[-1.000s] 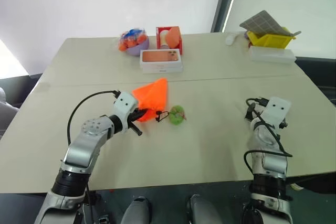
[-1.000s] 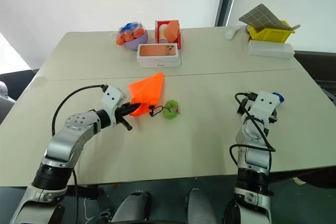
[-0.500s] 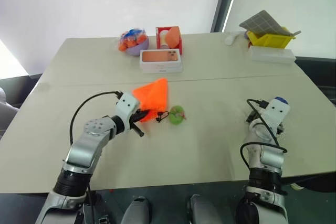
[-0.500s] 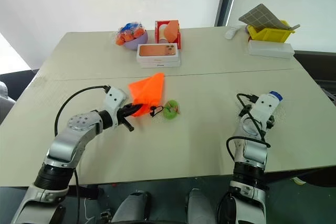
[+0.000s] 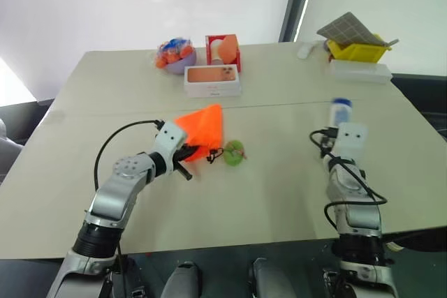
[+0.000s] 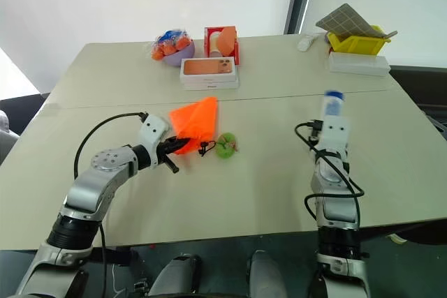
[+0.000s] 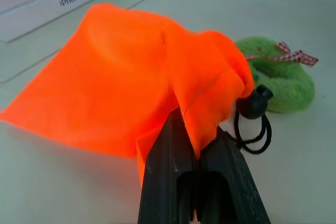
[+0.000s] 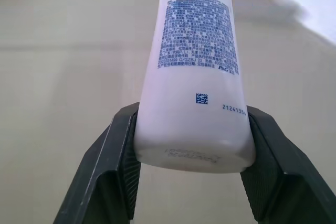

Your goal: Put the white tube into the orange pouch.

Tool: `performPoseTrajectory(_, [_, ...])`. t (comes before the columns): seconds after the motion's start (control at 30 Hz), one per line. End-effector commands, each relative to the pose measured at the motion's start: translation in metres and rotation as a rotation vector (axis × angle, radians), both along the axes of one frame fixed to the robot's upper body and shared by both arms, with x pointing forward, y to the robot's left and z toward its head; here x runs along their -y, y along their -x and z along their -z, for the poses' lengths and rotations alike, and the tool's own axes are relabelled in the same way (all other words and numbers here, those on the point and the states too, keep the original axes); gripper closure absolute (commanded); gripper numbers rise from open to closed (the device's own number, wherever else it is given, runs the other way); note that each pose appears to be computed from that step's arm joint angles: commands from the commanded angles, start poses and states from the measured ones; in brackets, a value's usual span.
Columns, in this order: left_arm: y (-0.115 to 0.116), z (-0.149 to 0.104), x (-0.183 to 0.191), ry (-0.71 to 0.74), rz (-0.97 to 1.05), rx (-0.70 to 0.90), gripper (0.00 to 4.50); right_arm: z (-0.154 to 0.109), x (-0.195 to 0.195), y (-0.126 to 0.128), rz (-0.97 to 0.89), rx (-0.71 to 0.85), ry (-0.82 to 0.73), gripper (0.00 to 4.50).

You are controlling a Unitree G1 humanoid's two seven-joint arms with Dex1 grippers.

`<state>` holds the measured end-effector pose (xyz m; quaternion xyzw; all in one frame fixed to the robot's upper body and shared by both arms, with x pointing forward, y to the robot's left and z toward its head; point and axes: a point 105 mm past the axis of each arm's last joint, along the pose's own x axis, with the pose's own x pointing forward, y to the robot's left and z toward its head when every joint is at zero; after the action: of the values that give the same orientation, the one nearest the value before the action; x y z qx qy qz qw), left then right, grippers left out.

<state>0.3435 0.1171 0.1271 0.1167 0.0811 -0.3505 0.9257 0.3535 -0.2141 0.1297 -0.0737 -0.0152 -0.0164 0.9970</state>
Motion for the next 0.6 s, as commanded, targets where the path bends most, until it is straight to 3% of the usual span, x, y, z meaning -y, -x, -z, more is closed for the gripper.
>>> performPoseTrajectory(0.03, [-0.007,-0.023,-0.006,0.057,-0.014,0.038,4.50,-0.017,-0.054,0.031,-0.479,0.020,-0.008,2.51])
performPoseTrajectory(0.13, [-0.010,-0.028,-0.004,0.072,0.005,0.026,4.50,-0.005,-0.088,0.075,-0.854,-0.119,-0.007,2.51])
performPoseTrajectory(0.23, [-0.010,-0.029,-0.002,0.062,0.032,0.018,4.50,0.012,-0.102,0.098,-1.018,-0.252,0.012,2.51])
performPoseTrajectory(0.43, [-0.014,-0.038,-0.001,0.077,0.051,0.019,4.50,0.021,-0.125,0.099,-1.116,-0.321,-0.017,2.51])
performPoseTrajectory(0.6, [-0.012,-0.042,0.002,0.076,0.080,0.023,4.50,0.026,-0.139,0.082,-1.098,-0.322,-0.001,2.51])
